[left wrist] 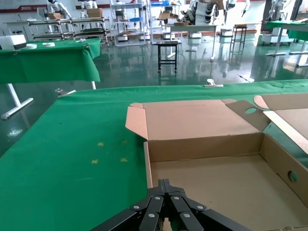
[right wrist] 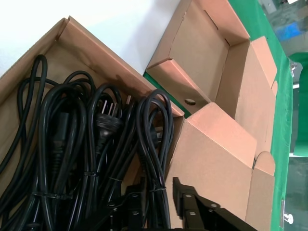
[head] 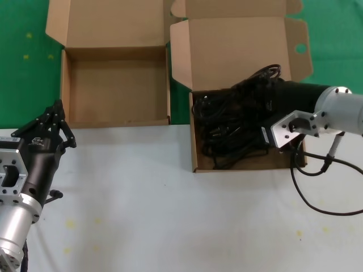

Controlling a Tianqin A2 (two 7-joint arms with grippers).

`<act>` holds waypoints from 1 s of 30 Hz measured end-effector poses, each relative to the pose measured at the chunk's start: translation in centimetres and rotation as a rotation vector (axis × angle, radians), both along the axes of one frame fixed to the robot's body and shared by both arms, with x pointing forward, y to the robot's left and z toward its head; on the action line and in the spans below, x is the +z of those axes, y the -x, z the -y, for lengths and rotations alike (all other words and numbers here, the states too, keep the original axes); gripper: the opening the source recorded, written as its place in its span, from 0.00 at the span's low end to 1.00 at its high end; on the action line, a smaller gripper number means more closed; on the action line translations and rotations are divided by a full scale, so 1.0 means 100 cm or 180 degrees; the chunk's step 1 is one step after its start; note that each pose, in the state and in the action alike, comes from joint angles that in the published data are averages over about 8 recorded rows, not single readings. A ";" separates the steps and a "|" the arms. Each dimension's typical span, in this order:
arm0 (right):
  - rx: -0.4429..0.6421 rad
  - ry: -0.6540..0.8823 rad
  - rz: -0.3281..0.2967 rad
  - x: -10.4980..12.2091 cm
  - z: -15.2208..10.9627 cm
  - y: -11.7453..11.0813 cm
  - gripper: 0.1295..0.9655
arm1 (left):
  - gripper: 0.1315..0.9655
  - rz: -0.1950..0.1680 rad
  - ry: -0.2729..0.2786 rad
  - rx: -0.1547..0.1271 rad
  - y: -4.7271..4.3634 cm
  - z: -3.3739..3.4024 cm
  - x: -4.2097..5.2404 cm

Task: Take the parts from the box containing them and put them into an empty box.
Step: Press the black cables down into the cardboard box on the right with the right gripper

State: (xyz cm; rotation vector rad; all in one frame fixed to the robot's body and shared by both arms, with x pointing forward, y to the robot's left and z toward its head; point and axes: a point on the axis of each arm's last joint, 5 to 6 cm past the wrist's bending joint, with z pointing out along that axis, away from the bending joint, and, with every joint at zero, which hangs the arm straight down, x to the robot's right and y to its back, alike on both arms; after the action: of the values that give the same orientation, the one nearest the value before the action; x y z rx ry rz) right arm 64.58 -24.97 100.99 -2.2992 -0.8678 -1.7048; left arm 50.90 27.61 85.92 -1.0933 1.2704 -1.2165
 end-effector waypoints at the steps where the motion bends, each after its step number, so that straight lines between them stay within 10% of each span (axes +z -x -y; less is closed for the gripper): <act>1: -0.0002 -0.0001 0.0002 0.000 0.000 0.000 0.25 | 0.02 0.0000 0.0000 0.0000 0.0000 0.0000 0.0000; 30: -0.0030 0.0008 0.0052 0.034 -0.008 0.026 0.03 | 0.02 0.0000 0.0000 0.0000 0.0000 0.0000 0.0000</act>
State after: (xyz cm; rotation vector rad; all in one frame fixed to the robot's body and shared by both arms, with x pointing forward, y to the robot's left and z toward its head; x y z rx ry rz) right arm 62.03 -24.19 104.36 -2.2978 -0.8641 -1.7295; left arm 50.90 27.61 85.92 -1.0933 1.2704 -1.2165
